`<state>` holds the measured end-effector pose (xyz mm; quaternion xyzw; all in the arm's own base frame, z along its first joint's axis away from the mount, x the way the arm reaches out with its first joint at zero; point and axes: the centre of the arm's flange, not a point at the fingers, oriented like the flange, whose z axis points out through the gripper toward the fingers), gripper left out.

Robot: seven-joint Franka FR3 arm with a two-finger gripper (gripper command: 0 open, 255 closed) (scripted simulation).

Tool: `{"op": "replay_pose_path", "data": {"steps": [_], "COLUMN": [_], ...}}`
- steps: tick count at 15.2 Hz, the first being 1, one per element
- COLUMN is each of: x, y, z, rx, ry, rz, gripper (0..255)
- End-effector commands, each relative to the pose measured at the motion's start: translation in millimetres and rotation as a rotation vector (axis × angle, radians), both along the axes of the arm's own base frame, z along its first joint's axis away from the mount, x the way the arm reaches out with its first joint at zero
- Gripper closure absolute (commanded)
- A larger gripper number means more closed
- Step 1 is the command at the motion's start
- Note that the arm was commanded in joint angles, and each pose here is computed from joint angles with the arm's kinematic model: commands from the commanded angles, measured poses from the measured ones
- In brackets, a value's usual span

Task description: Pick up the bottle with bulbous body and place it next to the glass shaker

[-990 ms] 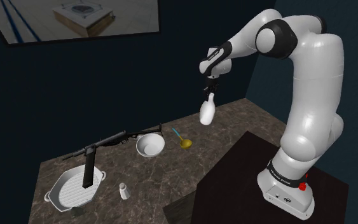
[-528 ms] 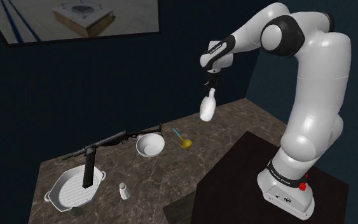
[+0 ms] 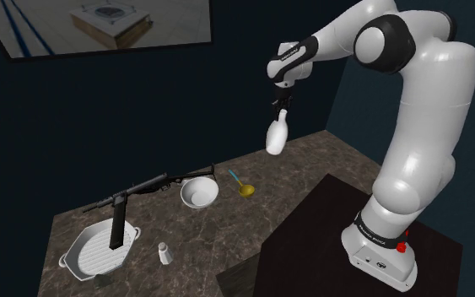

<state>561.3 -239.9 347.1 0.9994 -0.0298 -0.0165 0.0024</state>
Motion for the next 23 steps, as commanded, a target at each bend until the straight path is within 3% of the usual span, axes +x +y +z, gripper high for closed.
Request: {"op": "replay_pose_path", "data": {"steps": [1,23], "x": [0.0,0.0], "y": [1.1,1.1], "z": [11.1,127.3], "rx": [0.0,0.0], "ry": [0.0,0.0], "rz": [0.0,0.0], "gripper": [255,255]}}
